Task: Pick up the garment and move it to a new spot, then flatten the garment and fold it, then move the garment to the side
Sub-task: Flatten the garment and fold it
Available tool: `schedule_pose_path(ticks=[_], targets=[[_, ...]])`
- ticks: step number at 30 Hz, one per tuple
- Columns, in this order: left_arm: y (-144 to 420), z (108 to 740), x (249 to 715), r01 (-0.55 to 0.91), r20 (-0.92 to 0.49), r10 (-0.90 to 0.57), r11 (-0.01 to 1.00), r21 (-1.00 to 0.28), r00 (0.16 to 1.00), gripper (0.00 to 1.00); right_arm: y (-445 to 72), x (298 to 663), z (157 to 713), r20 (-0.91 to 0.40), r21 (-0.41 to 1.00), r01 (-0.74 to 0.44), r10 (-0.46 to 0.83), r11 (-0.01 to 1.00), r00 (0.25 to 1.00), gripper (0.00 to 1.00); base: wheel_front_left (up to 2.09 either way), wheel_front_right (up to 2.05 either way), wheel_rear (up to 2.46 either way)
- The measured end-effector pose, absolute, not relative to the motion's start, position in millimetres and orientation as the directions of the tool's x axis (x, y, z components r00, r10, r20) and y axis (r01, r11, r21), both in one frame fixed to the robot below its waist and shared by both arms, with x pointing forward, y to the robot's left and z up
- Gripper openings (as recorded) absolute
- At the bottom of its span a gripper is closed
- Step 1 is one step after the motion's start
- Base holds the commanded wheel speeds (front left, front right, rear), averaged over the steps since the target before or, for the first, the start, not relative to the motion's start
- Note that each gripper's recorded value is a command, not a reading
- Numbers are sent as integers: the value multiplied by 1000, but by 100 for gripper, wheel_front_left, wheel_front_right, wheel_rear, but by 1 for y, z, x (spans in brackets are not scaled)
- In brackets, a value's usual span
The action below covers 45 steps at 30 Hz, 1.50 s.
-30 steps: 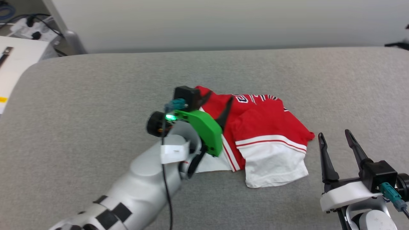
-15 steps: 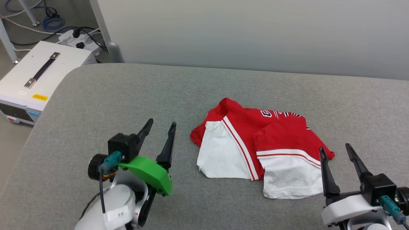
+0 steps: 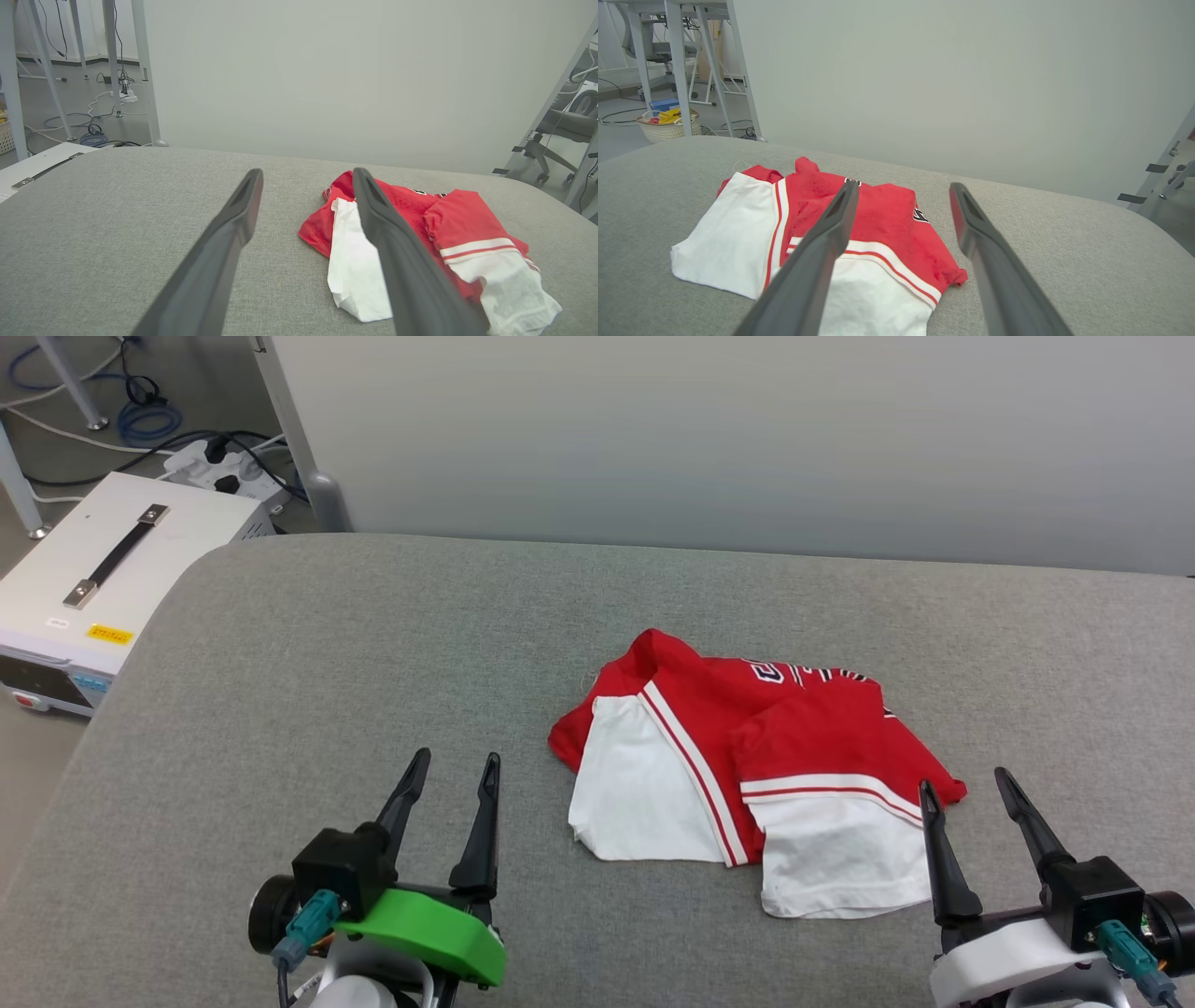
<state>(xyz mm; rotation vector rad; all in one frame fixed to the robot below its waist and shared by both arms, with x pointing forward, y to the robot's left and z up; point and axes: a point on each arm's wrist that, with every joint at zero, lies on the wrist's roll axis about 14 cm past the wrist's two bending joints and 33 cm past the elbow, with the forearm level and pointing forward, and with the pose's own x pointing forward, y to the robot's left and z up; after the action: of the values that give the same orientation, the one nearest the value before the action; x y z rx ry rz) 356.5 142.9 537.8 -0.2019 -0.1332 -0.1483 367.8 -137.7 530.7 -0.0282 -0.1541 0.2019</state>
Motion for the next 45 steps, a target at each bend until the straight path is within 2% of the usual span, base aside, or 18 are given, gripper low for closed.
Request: schedule_pose_path(ticks=[6, 13, 18, 19, 26, 32, 37, 38, 39, 45], targets=[[143, 529, 361, 169, 131, -144, 966, -197, 981, 100, -137, 369, 526, 137, -40, -200, 204, 979, 969, 100, 0, 0, 0], [123, 501, 368, 214, 23, -214, 951, -225, 976, 100, -137, 371, 519, 117, -37, -201, 204, 979, 972, 100, 0, 0, 0], [94, 485, 387, 282, -138, -320, 929, -241, 937, 100, -139, 374, 511, 91, -40, -197, 200, 980, 976, 100, 0, 0, 0], [70, 462, 390, 335, -301, -397, 912, -238, 867, 100, -142, 379, 504, 71, -42, -192, 195, 980, 978, 100, 0, 0, 0], [66, 416, 395, 308, -515, -361, 932, -189, 778, 100, -148, 385, 496, 48, -45, -178, 180, 983, 983, 100, 0, 0, 0], [79, 387, 402, 284, -600, -287, 953, -103, 747, 100, -158, 385, 487, 23, -47, -149, 150, 988, 988, 100, 0, 0, 0], [80, 368, 401, 290, -654, -280, 952, -97, 703, 100, -163, 384, 482, 4, -48, -135, 136, 990, 991, 100, 0, 0, 0], [80, 366, 401, 294, -658, -285, 951, -100, 697, 29, -163, 384, 481, 2, -48, -135, 135, 990, 991, 100, 0, 0, 0], [80, 366, 402, 293, -658, -283, 951, -99, 698, 0, -163, 384, 480, 1, -47, -135, 135, 990, 991, 100, 0, 0, 0], [87, 376, 405, 260, -604, -278, 958, -120, 746, 0, -158, 385, 483, 8, -51, -151, 151, 987, 988, 100, 0, 0, 0]])
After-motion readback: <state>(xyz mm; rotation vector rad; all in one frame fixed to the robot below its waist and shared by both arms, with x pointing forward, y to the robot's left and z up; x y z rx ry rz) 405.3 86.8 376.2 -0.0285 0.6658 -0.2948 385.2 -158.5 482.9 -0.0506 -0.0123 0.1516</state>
